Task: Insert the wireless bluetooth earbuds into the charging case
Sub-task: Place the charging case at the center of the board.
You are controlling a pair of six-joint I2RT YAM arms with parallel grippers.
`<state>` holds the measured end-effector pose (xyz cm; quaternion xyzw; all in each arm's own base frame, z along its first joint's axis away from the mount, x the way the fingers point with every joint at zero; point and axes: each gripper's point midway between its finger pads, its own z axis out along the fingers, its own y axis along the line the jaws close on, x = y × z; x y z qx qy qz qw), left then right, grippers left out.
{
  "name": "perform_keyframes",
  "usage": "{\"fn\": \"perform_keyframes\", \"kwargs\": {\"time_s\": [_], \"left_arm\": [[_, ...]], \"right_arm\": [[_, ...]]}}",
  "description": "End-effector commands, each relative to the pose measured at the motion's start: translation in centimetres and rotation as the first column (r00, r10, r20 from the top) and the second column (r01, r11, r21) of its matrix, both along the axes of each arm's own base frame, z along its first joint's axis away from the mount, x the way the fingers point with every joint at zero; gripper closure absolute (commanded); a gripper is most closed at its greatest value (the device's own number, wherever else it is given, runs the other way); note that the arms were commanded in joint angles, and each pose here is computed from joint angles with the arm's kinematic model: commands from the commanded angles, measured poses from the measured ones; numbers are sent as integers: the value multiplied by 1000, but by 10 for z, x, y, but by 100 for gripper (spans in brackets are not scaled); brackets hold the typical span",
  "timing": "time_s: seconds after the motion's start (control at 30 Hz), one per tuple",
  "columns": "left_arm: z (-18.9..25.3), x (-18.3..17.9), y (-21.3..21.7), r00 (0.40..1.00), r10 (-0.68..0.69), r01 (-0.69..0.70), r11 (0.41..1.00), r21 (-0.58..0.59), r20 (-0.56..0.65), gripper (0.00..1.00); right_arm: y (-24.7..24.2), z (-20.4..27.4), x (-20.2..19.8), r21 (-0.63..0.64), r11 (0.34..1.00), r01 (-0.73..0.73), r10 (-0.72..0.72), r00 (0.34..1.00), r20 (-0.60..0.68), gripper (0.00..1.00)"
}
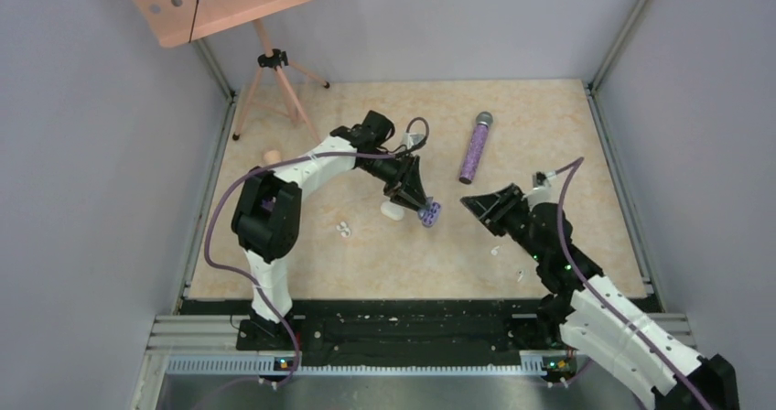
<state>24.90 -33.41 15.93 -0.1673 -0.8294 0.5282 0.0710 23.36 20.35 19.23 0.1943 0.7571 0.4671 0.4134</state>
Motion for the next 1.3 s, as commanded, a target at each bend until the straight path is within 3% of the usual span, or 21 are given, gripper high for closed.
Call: {"fn": "perform_keyframes", "kwargs": {"time_s": [0.0,0.1,0.3,0.43,0.63,0.87,1.07,1.27], "left_arm": [[58,-8,-1,996,-4,18,986,-166,87,100],[72,-13,0,993,22,4,976,-218,115,100],[77,-14,-1,990,48,-14,969,-246,131,100],[80,-9,-4,988,84,-44,957,-288,129,100],[57,60,-5,952,265,-213,933,-290,151,100],[-3,148,-14,927,352,-331,930,-160,127,100],[-54,185,-16,917,385,-379,922,-77,106,100],[-84,191,0,909,402,-404,915,-3,107,100]], "right_arm": [[-28,-56,-4,30,998,58,-51,980,-194,59],[-18,-61,-7,86,996,11,7,979,-202,59],[-11,-24,-4,208,977,-38,42,999,-12,47],[-10,-5,-5,174,982,-71,60,996,68,43],[-33,-8,-5,71,996,45,-47,998,32,43],[-67,10,-15,-14,985,175,-174,983,57,43],[-71,12,-20,-51,983,179,-176,983,47,43],[-70,11,-19,-60,983,172,-169,985,40,43]]}}
